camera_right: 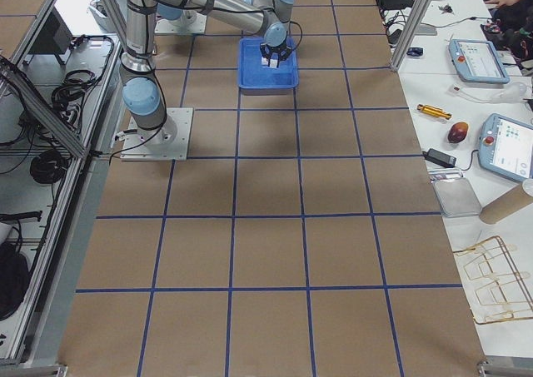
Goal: Assemble white blocks and place on blue tray
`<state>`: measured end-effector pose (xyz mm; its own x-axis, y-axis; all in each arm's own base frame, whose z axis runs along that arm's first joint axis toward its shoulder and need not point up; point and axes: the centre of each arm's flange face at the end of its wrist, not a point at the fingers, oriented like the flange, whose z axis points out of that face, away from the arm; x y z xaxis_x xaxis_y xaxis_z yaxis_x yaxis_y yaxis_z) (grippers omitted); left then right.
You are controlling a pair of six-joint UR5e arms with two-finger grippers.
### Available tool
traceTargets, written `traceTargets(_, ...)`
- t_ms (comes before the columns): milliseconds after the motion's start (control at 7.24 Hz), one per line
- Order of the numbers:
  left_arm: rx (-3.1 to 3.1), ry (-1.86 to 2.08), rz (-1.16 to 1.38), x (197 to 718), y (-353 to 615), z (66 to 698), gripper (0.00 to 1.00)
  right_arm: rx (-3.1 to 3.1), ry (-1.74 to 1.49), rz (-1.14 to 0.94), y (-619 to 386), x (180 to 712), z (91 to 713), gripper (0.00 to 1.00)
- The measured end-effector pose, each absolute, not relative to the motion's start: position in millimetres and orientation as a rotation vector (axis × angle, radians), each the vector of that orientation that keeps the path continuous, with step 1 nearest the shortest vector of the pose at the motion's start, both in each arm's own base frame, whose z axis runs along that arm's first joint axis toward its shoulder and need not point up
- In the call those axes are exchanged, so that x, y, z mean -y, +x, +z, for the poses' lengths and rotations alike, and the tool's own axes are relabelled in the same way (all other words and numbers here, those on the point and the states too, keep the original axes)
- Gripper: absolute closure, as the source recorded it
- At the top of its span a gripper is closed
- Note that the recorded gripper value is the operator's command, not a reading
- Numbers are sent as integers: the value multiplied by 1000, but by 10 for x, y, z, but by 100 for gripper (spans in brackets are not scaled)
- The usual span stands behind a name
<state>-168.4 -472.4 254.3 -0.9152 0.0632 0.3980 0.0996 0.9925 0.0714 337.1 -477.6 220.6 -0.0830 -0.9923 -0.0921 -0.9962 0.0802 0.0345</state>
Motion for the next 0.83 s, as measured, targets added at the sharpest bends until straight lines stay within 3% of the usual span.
traceTargets(829, 2728, -111, -127, 4725, -1654, 2555, 0, -2287, -2076, 136, 3468, 4632, 2008, 100)
